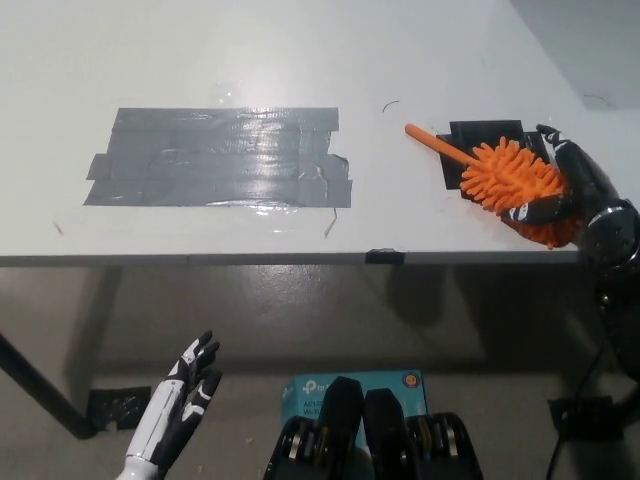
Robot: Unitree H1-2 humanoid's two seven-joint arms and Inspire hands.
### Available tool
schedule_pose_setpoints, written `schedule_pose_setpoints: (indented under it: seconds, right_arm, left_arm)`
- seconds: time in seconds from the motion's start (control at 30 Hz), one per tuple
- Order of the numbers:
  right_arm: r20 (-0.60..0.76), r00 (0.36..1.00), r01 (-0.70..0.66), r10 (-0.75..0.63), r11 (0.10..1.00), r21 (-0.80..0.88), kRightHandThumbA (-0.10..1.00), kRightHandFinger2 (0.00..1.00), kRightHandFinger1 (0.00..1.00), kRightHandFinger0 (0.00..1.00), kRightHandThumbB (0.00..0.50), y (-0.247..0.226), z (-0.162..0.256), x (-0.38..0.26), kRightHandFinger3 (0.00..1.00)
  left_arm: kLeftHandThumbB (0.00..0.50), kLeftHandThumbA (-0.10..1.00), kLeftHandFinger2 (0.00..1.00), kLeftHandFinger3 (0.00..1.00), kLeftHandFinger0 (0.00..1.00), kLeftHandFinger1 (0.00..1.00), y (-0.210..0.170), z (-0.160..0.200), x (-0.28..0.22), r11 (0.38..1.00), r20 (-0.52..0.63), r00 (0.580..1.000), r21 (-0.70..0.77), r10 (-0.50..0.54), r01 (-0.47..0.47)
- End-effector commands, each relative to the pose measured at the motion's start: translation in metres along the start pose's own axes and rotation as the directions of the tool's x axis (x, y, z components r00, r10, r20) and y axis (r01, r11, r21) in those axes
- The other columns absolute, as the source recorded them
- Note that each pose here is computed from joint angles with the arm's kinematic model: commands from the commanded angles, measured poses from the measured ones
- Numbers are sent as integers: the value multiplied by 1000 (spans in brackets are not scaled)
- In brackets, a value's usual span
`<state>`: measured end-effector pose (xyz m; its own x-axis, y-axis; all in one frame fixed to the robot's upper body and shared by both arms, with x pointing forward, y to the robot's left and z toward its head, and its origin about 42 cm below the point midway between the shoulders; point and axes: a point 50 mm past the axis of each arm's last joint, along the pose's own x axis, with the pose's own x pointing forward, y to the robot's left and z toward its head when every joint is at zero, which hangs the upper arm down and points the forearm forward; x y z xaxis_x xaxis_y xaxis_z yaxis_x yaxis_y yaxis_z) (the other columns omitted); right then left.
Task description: An orange duster is kept infront of the robot in the middle of the table and the robot extends its right arm to grab the duster, picks it up and hands it to a person
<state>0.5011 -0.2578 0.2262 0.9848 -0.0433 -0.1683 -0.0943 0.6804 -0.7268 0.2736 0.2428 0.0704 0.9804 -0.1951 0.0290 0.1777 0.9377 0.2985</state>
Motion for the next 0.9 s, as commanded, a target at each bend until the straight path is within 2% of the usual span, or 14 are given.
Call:
schedule_pose_setpoints:
  seconds: [0.0, 0.2, 0.23, 0.27, 0.3, 0.33, 0.4, 0.43, 0.5, 0.53, 0.6, 0.73, 0.8, 0.87]
  right_arm:
    - [34, 999, 8, -8, 1000, -21, 1000, 1000, 1000, 1000, 363, -18, 31, 10, 1000]
    - [-12, 998, -56, 56, 998, -28, 884, 1000, 1000, 1000, 289, -15, 30, 17, 1000]
    - [-25, 997, -68, 68, 997, -27, 659, 872, 840, 810, 236, -14, 29, 18, 1000]
    - [-42, 993, -110, 107, 992, -66, 234, 549, 459, 337, 196, -10, 27, 19, 962]
    - [-46, 990, -137, 132, 984, -113, -71, 456, 404, 244, 221, -7, 25, 20, 590]
    - [-52, 988, -151, 145, 978, -141, -94, 578, 583, 428, 248, -6, 23, 20, 547]
    - [-60, 983, -181, 174, 969, -167, -100, 368, 361, 263, 231, -4, 22, 19, 842]
    - [-63, 979, -201, 193, 964, -175, -100, 405, 316, 149, 223, -2, 21, 18, 910]
    - [-58, 978, -209, 202, 958, -197, -100, 432, 359, 170, 199, -1, 22, 19, 811]
    - [-55, 977, -213, 206, 955, -205, -100, 433, 342, 141, 188, -1, 23, 18, 954]
    - [-58, 977, -215, 208, 953, -213, -100, 470, 391, 135, 171, -1, 24, 17, 935]
    - [-58, 979, -205, 197, 953, -222, -100, 890, 782, 290, 164, -3, 20, 16, 457]
    - [-60, 980, -196, 188, 958, -209, -100, 1000, 948, 492, 146, -3, 14, 16, 581]
    - [-64, 980, -195, 186, 959, -208, -100, 1000, 952, 549, 146, -3, 13, 16, 612]
  left_arm:
    - [202, 877, 1000, 1000, 1000, 1000, 8, 11, 5, 1000, 44, 999, 26, -10, 9]
    - [193, 865, 1000, 1000, 1000, 1000, 9, 14, 8, 999, 50, 999, 29, -14, 13]
    - [192, 865, 1000, 1000, 1000, 1000, 9, 14, 8, 999, 50, 999, 31, -14, 13]
    - [190, 863, 1000, 1000, 1000, 1000, 10, 15, 7, 999, 54, 998, 34, -15, 13]
    - [192, 861, 1000, 1000, 1000, 1000, 10, 15, 8, 999, 56, 998, 32, -15, 13]
    - [193, 861, 1000, 1000, 1000, 1000, 10, 16, 10, 999, 60, 998, 32, -17, 15]
    - [192, 856, 1000, 1000, 1000, 1000, 10, 17, 13, 999, 65, 998, 33, -19, 17]
    - [192, 850, 1000, 1000, 997, 1000, 10, 18, 13, 999, 65, 998, 31, -19, 17]
    - [188, 842, 1000, 1000, 990, 1000, 11, 18, 14, 999, 67, 998, 26, -21, 20]
    - [190, 832, 1000, 1000, 981, 1000, 11, 17, 14, 1000, 66, 998, 21, -22, 21]
    - [191, 834, 1000, 1000, 972, 1000, 13, 18, 14, 1000, 63, 998, 21, -23, 21]
    - [179, 840, 1000, 1000, 944, 1000, 13, 18, 15, 999, 68, 997, 21, -29, 27]
    - [162, 843, 1000, 1000, 919, 1000, 13, 19, 16, 999, 67, 997, 18, -31, 30]
    - [161, 844, 1000, 1000, 917, 1000, 13, 19, 16, 999, 67, 997, 19, -31, 30]
